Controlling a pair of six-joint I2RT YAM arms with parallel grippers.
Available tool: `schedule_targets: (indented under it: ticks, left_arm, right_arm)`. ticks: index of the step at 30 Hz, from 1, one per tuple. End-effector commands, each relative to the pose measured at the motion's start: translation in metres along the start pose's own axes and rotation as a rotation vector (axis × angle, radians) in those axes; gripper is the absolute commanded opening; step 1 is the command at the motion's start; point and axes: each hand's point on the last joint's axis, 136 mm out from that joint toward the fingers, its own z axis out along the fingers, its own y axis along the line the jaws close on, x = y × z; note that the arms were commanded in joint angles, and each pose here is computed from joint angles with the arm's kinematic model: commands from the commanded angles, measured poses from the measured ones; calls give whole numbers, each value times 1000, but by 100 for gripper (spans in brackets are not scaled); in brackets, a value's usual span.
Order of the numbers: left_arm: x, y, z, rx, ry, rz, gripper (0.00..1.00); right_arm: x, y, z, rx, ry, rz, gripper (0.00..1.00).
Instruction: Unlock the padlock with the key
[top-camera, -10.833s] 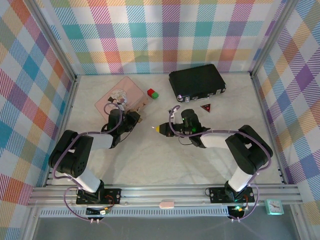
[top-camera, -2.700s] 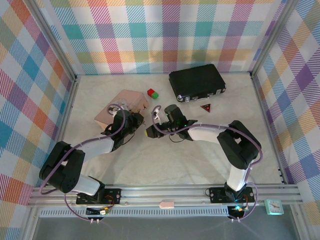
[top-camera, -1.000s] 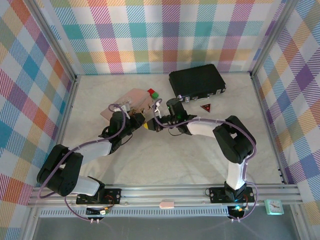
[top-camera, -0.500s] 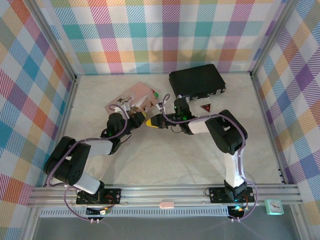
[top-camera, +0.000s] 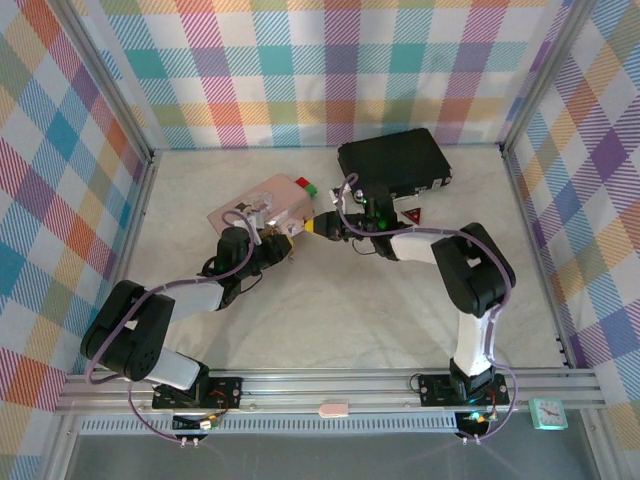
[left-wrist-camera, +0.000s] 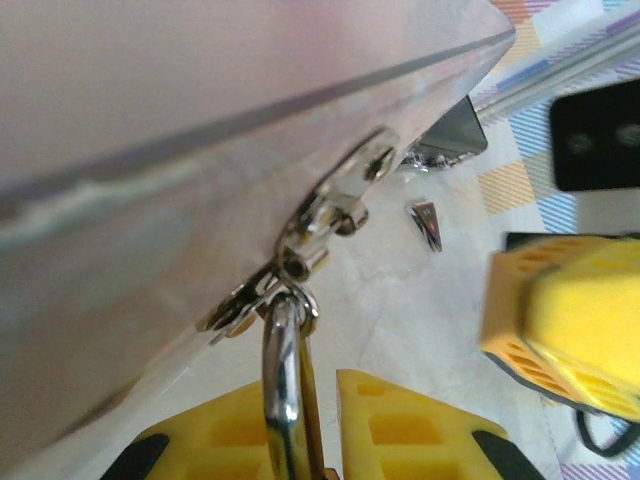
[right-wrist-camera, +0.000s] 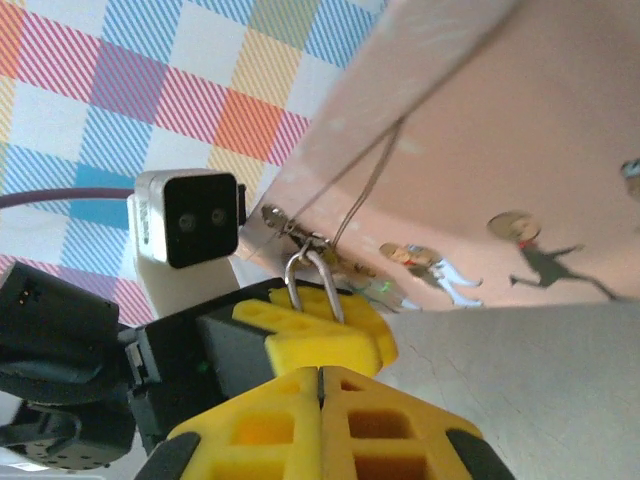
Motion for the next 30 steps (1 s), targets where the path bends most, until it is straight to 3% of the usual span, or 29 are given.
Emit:
schedule_targets:
  ticks: [1, 5, 10, 15, 19, 30]
  left_arm:
    - [-28, -17, -5, 0, -86, -48, 0]
    - [-30, -5, -2, -74, -89, -190, 0]
    - [-31, -8, -3, -93, -94, -274, 0]
    - [-36, -26, -2, -6, -136, -279, 0]
    - [-36, -31, -1, 17, -149, -286, 0]
    - [-41, -40, -5, 49, -189, -284, 0]
  right_arm:
    - [14, 5, -5, 93, 38, -121, 13]
    - [35, 5, 0, 154, 48, -185, 26]
    - [51, -6, 10, 246, 53, -180, 31]
    - [45, -6, 17, 152, -61, 4, 31]
    - [34, 3, 16, 70, -160, 51, 32]
    - [37, 10, 30, -63, -179, 159, 32]
